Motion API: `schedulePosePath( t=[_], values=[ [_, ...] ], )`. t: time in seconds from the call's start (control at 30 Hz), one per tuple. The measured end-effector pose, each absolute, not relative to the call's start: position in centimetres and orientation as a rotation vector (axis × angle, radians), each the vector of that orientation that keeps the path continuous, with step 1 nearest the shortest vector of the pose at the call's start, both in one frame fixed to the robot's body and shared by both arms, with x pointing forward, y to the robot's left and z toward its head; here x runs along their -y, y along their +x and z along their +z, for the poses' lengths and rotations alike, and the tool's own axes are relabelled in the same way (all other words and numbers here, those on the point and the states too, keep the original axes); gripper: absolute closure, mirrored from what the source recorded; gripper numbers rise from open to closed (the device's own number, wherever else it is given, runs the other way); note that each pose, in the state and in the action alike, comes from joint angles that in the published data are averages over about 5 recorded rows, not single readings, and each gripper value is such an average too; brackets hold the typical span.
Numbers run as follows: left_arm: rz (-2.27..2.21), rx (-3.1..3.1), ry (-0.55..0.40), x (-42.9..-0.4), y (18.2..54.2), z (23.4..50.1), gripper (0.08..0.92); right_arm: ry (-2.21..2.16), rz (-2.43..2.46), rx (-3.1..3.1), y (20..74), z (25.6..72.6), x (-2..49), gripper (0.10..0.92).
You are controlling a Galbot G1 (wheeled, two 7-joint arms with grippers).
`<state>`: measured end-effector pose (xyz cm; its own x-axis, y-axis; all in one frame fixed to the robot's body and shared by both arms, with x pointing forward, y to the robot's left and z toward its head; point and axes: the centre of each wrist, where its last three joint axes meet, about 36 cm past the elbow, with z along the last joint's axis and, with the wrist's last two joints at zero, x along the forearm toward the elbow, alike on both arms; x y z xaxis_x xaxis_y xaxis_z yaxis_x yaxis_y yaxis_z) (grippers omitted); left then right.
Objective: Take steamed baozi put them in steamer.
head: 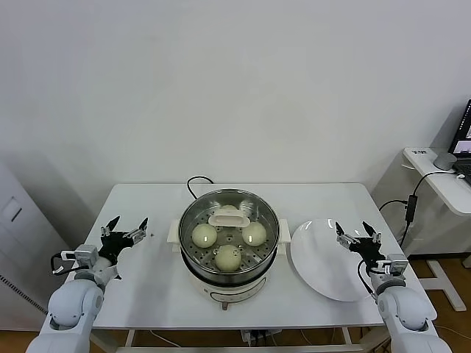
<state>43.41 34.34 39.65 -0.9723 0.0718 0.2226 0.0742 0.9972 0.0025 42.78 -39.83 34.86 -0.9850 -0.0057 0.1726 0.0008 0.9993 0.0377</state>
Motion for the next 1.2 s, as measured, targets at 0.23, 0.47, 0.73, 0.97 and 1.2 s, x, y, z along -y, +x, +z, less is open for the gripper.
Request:
schedulePosePath(
  t=[0.23,0.47,0.73,0.97,1.2],
  values=[
    [-0.009,2.915,-0.089,-34.54,43.52,39.43,0.177,0.006,-0.055,2.959,42.98,34.75,39.77,0.2],
    [-0.004,2.909,-0.084,-34.55,43.35,39.17,0.177,0.012,-0.059,2.948,42.97,34.39,39.54,0.2],
    [0.003,2.904,-0.075,-34.71,43.35,39.06,0.177,0.02,-0.047,2.943,42.93,34.43,39.56,0.2],
    [0.009,2.901,-0.073,-34.67,43.33,39.01,0.177,0.031,-0.041,2.94,42.73,34.38,39.73,0.2],
    [0.012,2.897,-0.073,-34.62,43.25,38.96,0.177,0.032,-0.037,2.94,42.68,34.37,39.95,0.2]
  ],
)
